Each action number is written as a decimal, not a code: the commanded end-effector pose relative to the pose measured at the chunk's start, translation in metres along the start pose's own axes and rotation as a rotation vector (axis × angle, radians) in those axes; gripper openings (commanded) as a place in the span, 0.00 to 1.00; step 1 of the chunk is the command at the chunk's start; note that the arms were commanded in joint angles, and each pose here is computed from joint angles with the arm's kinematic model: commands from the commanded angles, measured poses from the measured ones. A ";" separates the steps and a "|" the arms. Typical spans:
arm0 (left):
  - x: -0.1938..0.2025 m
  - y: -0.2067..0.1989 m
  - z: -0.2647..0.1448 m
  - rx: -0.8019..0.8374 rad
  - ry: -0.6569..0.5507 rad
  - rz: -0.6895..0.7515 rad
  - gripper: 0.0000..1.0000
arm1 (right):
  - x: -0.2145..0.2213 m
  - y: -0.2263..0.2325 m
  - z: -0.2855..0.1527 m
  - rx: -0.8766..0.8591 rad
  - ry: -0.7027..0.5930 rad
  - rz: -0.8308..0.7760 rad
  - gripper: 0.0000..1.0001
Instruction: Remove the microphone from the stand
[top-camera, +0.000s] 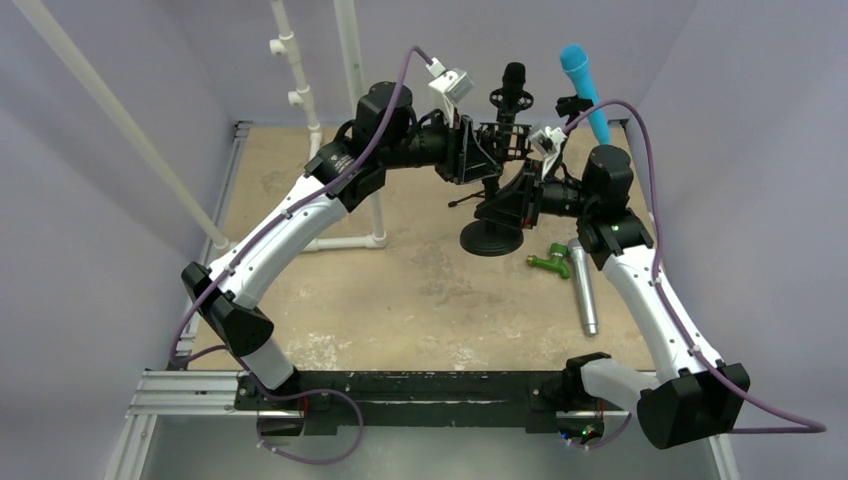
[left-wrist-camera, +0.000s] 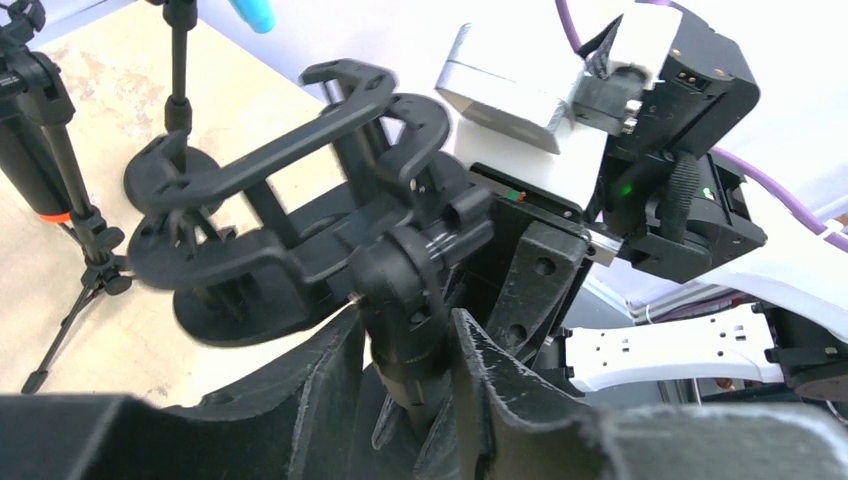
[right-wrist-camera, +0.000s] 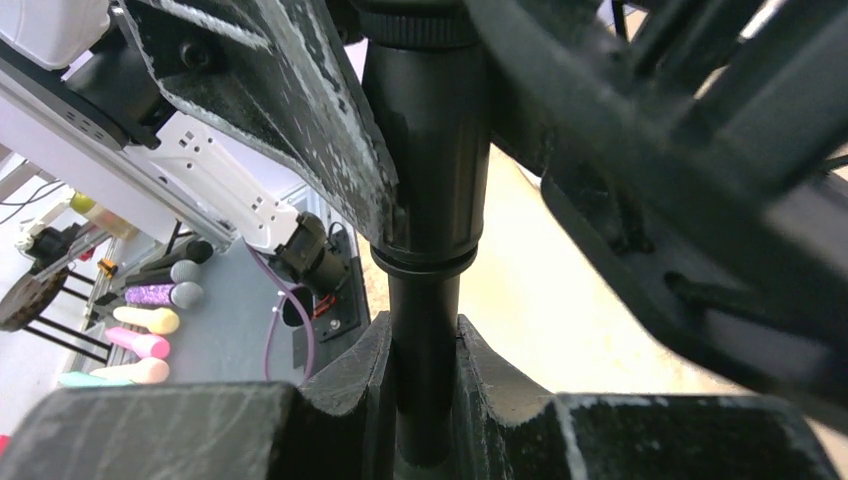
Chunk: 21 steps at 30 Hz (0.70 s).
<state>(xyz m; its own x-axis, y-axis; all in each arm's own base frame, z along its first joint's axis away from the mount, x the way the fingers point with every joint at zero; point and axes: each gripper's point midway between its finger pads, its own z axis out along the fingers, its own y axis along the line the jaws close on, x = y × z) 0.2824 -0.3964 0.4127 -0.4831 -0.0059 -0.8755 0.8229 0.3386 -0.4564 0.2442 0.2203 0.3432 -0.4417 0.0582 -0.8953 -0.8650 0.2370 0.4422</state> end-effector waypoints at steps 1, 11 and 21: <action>-0.031 -0.015 -0.006 0.041 -0.086 0.059 0.29 | -0.010 0.014 -0.004 -0.021 -0.022 -0.092 0.00; -0.011 -0.001 0.002 0.019 -0.044 0.079 0.00 | -0.009 0.009 -0.005 0.018 -0.024 -0.091 0.00; -0.013 0.004 -0.002 0.008 -0.058 0.200 0.00 | -0.007 0.000 -0.006 0.075 -0.020 -0.097 0.35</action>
<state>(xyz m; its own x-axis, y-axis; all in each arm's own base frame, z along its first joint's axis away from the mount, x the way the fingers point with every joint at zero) 0.2855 -0.3992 0.4034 -0.4192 0.0285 -0.9074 0.8615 0.3280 -0.3877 0.2521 0.2163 0.3289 -0.4361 0.0373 -0.8991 -0.8511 0.3073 0.4256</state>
